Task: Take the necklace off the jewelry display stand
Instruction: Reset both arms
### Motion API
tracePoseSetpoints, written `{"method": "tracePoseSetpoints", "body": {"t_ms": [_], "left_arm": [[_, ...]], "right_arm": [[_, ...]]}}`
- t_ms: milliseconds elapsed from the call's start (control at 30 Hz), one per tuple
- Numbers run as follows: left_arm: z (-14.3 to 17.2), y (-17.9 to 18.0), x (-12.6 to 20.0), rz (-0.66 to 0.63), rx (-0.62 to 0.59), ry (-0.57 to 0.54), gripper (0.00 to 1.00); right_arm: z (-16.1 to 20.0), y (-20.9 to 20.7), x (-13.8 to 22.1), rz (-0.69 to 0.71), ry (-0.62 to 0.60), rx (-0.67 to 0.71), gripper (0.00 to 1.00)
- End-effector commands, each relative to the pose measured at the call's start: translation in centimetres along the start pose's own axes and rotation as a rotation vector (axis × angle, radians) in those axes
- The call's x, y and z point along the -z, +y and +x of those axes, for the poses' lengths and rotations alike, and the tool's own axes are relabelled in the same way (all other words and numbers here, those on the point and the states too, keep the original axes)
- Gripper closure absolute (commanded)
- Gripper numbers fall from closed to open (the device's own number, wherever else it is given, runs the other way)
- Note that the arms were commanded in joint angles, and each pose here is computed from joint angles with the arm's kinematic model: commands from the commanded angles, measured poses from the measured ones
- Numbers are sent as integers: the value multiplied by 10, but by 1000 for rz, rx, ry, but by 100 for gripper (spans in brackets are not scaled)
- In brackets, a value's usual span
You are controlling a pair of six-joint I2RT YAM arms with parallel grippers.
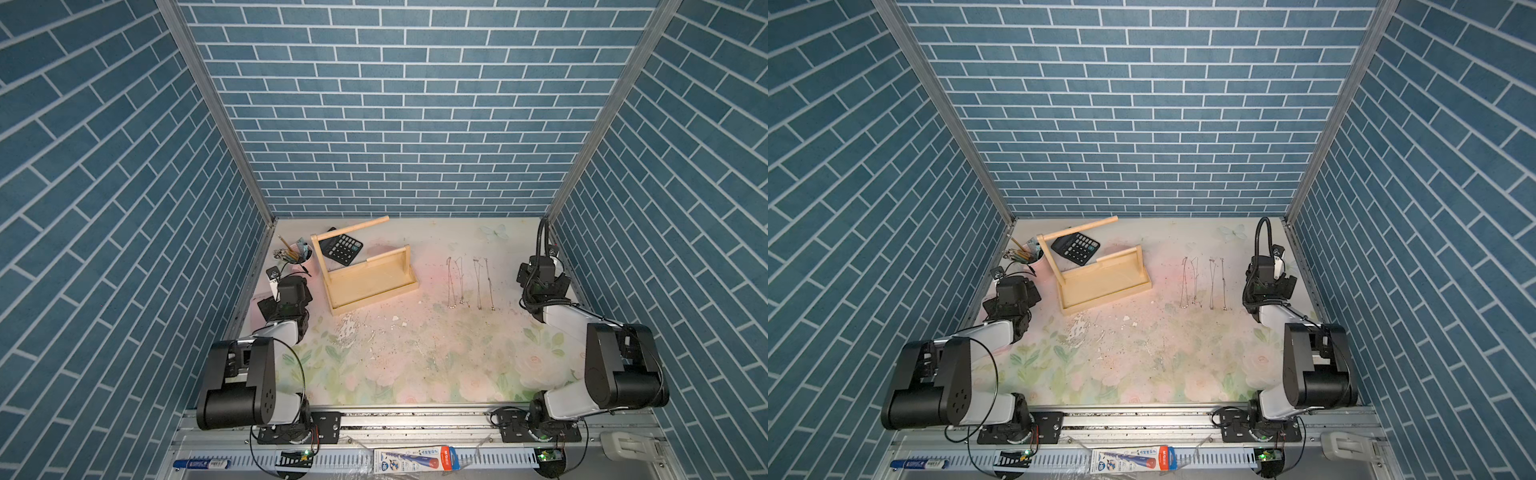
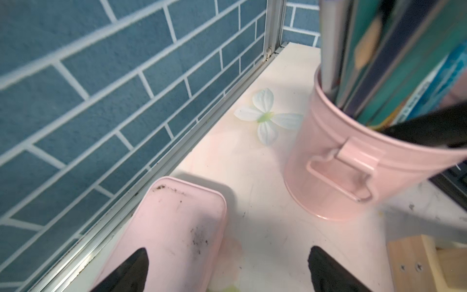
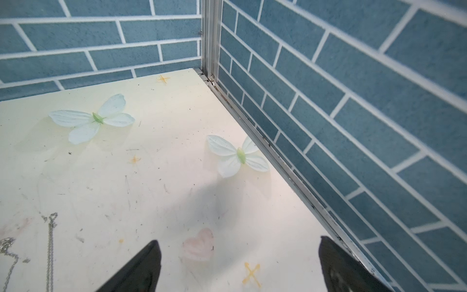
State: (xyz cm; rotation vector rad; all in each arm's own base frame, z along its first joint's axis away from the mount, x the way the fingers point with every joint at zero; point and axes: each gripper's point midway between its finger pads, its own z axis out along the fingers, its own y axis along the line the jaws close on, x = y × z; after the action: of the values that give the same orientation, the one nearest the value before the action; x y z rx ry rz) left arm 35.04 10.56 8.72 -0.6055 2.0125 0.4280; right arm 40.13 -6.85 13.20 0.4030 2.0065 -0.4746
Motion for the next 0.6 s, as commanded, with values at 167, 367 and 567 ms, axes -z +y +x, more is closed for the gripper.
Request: {"method": "tracePoseSetpoints", "body": {"t_ms": [167, 367, 567], "left_arm": [[-21, -23, 18, 129, -20, -189, 1], [-10, -61, 23, 290, -150, -230, 1], [-7, -77, 17, 310, -211, -208, 1]], "right_arm": [[7, -4, 17, -18, -84, 34, 4], [21, 7, 19, -58, -122, 62, 4], [27, 15, 18, -85, -178, 71, 4]]}}
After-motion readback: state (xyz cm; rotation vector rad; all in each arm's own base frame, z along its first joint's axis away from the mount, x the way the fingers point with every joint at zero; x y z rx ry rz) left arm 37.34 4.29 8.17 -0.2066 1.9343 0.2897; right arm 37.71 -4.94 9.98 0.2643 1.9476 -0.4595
